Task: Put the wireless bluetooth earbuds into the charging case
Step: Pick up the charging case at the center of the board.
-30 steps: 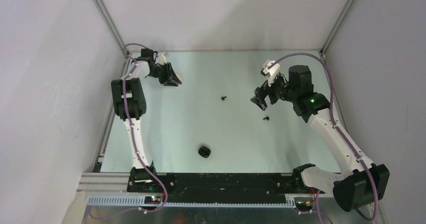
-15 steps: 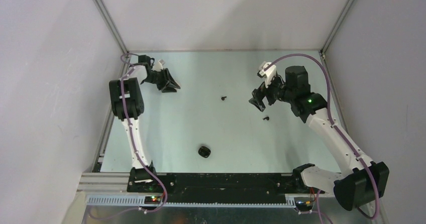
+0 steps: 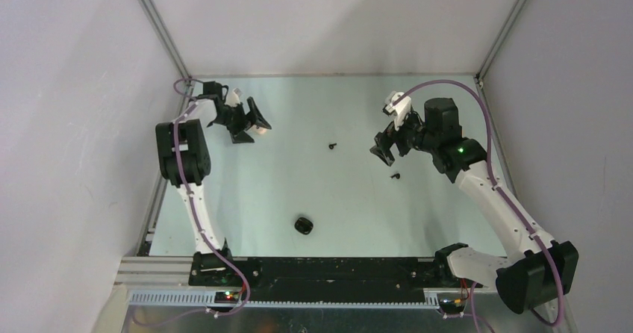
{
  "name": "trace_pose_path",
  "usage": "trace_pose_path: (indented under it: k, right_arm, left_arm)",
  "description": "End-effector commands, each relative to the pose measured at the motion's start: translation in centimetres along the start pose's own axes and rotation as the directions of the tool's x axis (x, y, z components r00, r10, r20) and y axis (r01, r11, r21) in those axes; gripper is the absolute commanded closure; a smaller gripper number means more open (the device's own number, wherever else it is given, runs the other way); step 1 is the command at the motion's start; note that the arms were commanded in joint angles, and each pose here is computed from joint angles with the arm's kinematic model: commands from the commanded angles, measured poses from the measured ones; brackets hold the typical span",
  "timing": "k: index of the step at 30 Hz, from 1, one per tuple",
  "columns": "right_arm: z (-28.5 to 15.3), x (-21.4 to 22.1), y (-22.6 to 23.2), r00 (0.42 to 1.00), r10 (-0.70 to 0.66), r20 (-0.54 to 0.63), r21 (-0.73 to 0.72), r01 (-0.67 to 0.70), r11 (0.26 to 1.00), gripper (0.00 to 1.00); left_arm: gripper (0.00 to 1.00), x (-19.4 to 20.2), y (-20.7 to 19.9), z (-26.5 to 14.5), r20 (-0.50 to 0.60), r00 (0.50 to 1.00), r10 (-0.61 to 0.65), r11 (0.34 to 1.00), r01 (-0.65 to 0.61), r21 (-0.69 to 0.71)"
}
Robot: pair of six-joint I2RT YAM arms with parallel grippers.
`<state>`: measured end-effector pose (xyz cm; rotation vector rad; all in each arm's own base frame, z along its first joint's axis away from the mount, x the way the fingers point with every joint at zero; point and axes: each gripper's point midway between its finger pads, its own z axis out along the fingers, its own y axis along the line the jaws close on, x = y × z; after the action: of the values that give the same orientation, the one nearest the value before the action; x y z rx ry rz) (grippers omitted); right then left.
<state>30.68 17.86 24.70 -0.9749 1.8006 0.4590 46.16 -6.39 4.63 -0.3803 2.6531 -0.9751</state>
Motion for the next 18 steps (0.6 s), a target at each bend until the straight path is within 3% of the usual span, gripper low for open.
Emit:
trace_pose_path:
  k: [1,6,9,11,12,13,14,15,16,17,18]
  right_arm:
    - [-0.7,-1.2,-0.8,0.999,-0.025,0.037,0.052,0.023,0.998,0.01]
    - [-2.3,-2.4,-3.8,0.997,-0.041,0.062,0.233,0.026,0.972,0.00]
    - [-3.4,-3.2,-4.2,0.992,-0.073,0.104,0.285,0.041,0.958,0.01]
    - [-3.8,-3.6,-3.4,0.986,-0.083,0.144,0.257,0.044,0.965,0.01]
    - [-3.8,-3.4,-2.9,0.986,-0.085,0.145,0.225,0.051,0.973,0.01]
    - [-3.5,-3.5,-1.5,0.981,-0.110,0.162,0.142,0.087,0.986,0.01]
    - [-3.3,-2.9,-0.9,0.984,-0.103,0.148,0.102,0.089,0.991,0.01]
    - [-3.1,-2.9,0.3,0.979,-0.124,0.160,0.035,0.120,0.992,0.01]
    - [-2.8,-2.5,1.0,0.980,-0.126,0.151,-0.004,0.128,0.992,0.01]
    - [-2.4,-2.5,1.6,0.978,-0.141,0.154,-0.038,0.148,0.988,0.01]
    - [-2.0,-2.7,2.5,0.976,-0.152,0.158,-0.066,0.164,0.984,0.01]
  left_arm:
    - [0.01,-0.6,-0.3,-3.1,0.075,0.993,0.087,0.991,-0.079,-0.106]
    - [0.00,-1.3,-3.2,-7.1,0.139,0.961,0.239,0.967,-0.224,-0.119]
    - [0.01,-1.5,-6.2,-11.3,0.220,0.900,0.376,0.925,-0.351,-0.146]
    - [0.01,-1.1,-6.9,-14.3,0.258,0.833,0.490,0.867,-0.436,-0.241]
    - [0.01,-1.2,-8.5,-17.0,0.308,0.752,0.583,0.810,-0.508,-0.294]
    - [0.01,-0.6,-7.7,-17.4,0.304,0.735,0.607,0.789,-0.511,-0.340]
    - [0.01,-0.6,-9.5,-20.3,0.364,0.634,0.682,0.729,-0.558,-0.396]
    - [0.01,0.4,-8.7,-20.4,0.346,0.609,0.713,0.698,-0.578,-0.423]
    - [0.01,0.9,-10.4,-22.7,0.401,0.523,0.752,0.660,-0.597,-0.457]
    - [0.01,2.0,-9.9,-22.5,0.395,0.509,0.765,0.644,-0.609,-0.463]
    - [0.01,2.6,-11.1,-24.4,0.441,0.442,0.781,0.622,-0.609,-0.492]
